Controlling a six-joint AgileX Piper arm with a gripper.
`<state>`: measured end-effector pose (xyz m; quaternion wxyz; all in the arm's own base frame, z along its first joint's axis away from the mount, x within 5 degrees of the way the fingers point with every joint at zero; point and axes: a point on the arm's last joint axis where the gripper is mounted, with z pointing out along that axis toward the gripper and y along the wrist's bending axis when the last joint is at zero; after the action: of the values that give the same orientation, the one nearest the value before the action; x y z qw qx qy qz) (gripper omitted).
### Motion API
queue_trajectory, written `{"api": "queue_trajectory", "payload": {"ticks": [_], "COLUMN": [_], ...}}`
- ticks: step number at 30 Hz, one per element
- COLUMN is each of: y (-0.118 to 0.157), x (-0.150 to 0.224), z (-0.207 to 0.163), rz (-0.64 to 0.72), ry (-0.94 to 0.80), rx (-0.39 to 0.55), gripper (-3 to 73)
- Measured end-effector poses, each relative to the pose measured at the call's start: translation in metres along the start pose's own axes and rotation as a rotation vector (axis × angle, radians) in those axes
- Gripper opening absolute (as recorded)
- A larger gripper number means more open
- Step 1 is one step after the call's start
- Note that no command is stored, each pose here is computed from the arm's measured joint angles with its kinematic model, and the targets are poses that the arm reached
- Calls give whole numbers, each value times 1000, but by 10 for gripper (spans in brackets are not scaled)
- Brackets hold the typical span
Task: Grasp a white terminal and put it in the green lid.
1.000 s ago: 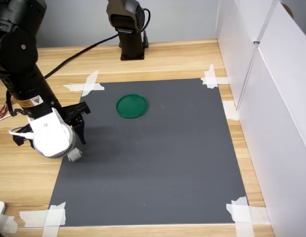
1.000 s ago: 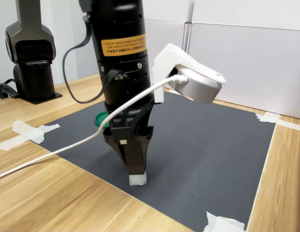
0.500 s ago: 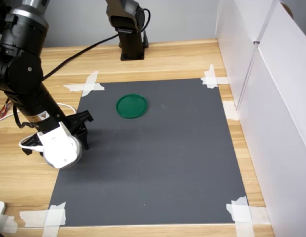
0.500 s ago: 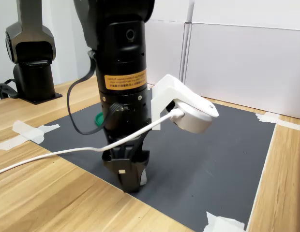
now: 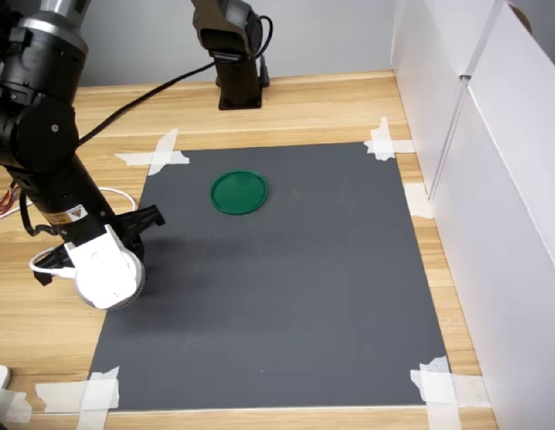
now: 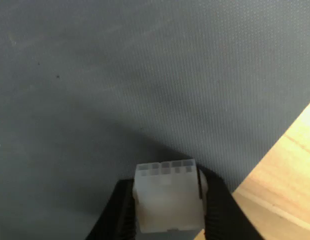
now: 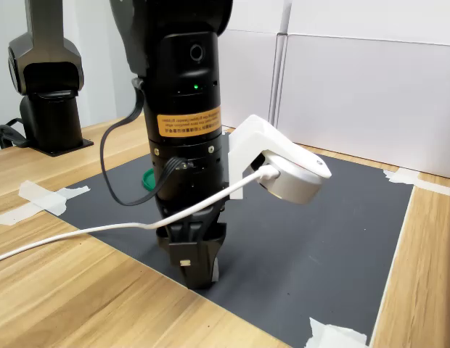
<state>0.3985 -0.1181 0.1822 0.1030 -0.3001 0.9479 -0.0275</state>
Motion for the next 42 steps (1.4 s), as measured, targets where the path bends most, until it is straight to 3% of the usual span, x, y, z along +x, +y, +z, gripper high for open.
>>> {"api": "queue_trajectory", "payload": {"ticks": [12,18,32,42], "y": [4,12,87,134], "x": [-2,-2,-45,-12], "z": [-42,-60,-107,-97], "rz": [0,4,-180,-289], "ry": [-58,-62,-84,-60], "rx": [53,22,-33,-54], "gripper": [320,320,320,320]}}
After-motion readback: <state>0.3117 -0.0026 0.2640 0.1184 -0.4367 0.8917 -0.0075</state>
